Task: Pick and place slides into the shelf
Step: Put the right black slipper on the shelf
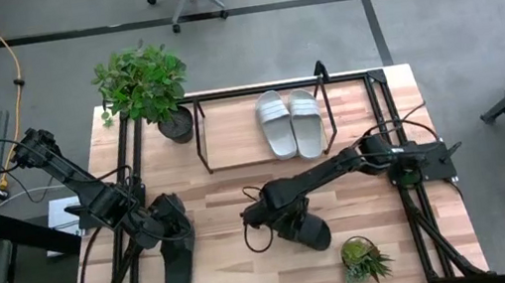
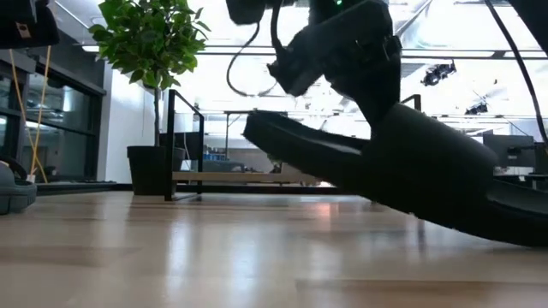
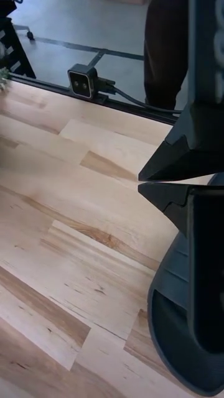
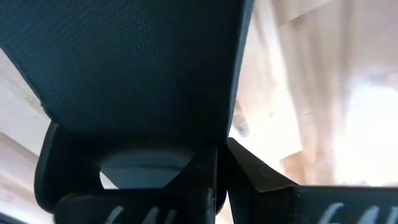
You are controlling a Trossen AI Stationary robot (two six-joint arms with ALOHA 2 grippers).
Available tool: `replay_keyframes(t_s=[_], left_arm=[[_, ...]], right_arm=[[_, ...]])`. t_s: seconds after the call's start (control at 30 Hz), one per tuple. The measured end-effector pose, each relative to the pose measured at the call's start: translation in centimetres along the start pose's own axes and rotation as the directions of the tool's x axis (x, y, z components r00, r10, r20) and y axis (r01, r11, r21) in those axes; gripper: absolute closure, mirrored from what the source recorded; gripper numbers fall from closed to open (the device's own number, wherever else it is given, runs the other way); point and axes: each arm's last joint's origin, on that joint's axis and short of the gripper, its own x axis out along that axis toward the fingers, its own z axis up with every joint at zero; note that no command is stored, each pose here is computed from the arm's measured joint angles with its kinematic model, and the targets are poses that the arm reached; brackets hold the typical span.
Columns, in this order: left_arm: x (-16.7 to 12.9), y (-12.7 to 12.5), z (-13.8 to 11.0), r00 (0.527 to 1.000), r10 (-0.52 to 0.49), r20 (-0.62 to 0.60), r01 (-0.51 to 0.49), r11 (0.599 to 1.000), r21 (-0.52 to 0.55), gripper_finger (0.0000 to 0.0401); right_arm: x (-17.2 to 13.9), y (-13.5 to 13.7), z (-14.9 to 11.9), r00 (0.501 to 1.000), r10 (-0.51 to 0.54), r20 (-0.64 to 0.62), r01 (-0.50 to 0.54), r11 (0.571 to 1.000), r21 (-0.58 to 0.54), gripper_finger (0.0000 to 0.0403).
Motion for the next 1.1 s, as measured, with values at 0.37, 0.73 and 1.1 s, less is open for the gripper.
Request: replay_keyframes(t_s=[0.37,0.73,1.1], left_arm=[[0.0,0.0,0.1,0.999,0.013,0.03,-0.012,0.999,-0.033,0.0396],[0.0,0.1,0.2,0.998,0.025,0.058,-0.022,0.998,-0.053,0.0396],[0.0,0.1,0.2,0.997,0.031,0.064,-0.026,0.997,-0.078,0.0396]], right_arm=[[-4.2,-1.7,-1.9,0.964,-0.108,0.242,0.131,0.988,-0.083,0.0402],[-11.9,-3.6,-2.2,0.805,-0.13,0.578,0.271,0.949,-0.163,0.0403],[-14.9,-8.1,-0.7,0.705,-0.175,0.687,0.571,0.714,-0.405,0.0403]])
